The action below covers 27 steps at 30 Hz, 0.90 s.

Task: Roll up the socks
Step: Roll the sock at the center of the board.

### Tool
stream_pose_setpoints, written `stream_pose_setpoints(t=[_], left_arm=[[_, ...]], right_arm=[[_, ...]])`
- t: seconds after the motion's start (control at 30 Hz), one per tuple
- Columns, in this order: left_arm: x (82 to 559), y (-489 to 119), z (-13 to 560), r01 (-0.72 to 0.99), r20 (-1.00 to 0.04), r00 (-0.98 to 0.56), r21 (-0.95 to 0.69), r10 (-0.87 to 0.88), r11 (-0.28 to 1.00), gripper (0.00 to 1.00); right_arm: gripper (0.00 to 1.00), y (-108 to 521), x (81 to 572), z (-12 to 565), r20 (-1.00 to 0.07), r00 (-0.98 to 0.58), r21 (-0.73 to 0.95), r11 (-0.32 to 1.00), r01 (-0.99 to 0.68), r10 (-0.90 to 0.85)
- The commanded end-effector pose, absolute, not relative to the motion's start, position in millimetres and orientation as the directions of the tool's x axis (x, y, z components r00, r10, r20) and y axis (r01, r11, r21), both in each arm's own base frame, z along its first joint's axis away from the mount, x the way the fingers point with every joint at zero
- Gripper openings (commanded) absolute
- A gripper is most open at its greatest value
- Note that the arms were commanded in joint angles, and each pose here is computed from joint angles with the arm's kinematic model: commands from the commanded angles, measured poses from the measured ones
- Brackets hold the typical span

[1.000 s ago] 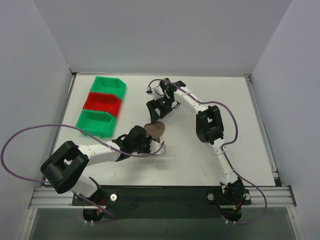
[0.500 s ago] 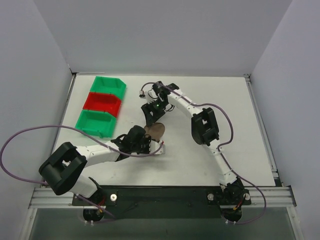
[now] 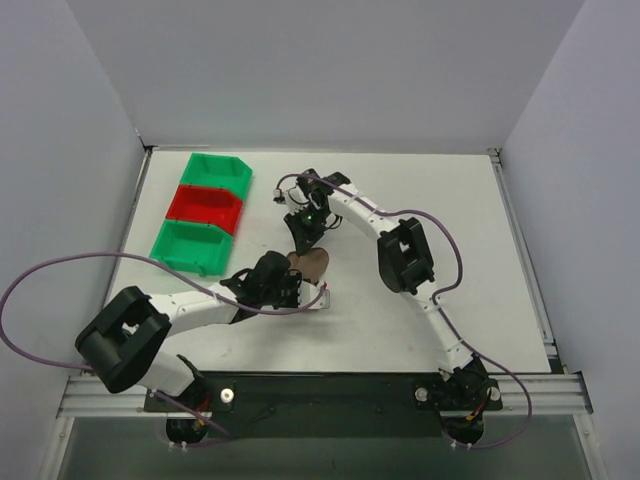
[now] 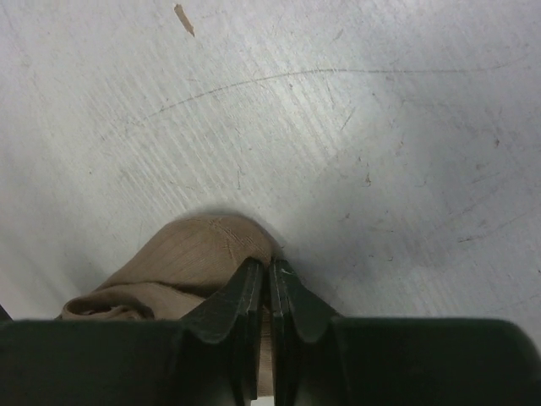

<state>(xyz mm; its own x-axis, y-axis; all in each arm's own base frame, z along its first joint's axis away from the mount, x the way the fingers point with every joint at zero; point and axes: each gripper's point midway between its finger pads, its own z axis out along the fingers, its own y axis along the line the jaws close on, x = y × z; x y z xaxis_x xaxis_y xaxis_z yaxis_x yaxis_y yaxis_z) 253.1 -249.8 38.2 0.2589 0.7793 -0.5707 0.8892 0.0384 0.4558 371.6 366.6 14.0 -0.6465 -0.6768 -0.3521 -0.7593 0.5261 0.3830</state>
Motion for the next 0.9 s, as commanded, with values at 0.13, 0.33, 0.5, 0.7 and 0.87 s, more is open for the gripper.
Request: stream_pose_setpoints(t=[0.13, 0.33, 0.5, 0.7, 0.87], left_arm=[[251, -251, 58, 0.873, -0.598, 0.290, 0.484, 0.747, 0.048, 0.00], [249, -241, 65, 0.859, -0.593, 0.288, 0.507, 0.752, 0.071, 0.00], [246, -233, 52, 0.868, -0.568, 0.264, 0.492, 0.780, 0.064, 0.00], [242, -230, 46, 0.874, -0.568, 0.257, 0.482, 0.782, 0.062, 0.00], [246, -229, 38, 0.873, -0.551, 0.228, 0.481, 0.803, 0.082, 0.00]], right_arm=[[0.00, 331, 372, -23, -0.191, -0.746, 0.294, 0.688, -0.664, -0.638], [0.00, 299, 407, -5, -0.225, -0.808, 0.218, 0.780, -0.587, -0.545], [0.00, 278, 419, 4, -0.236, -0.828, 0.170, 0.817, -0.551, -0.509], [0.00, 259, 435, 10, -0.258, -0.841, 0.106, 0.851, -0.514, -0.475], [0.00, 253, 431, 6, -0.245, -0.840, 0.077, 0.854, -0.514, -0.484]])
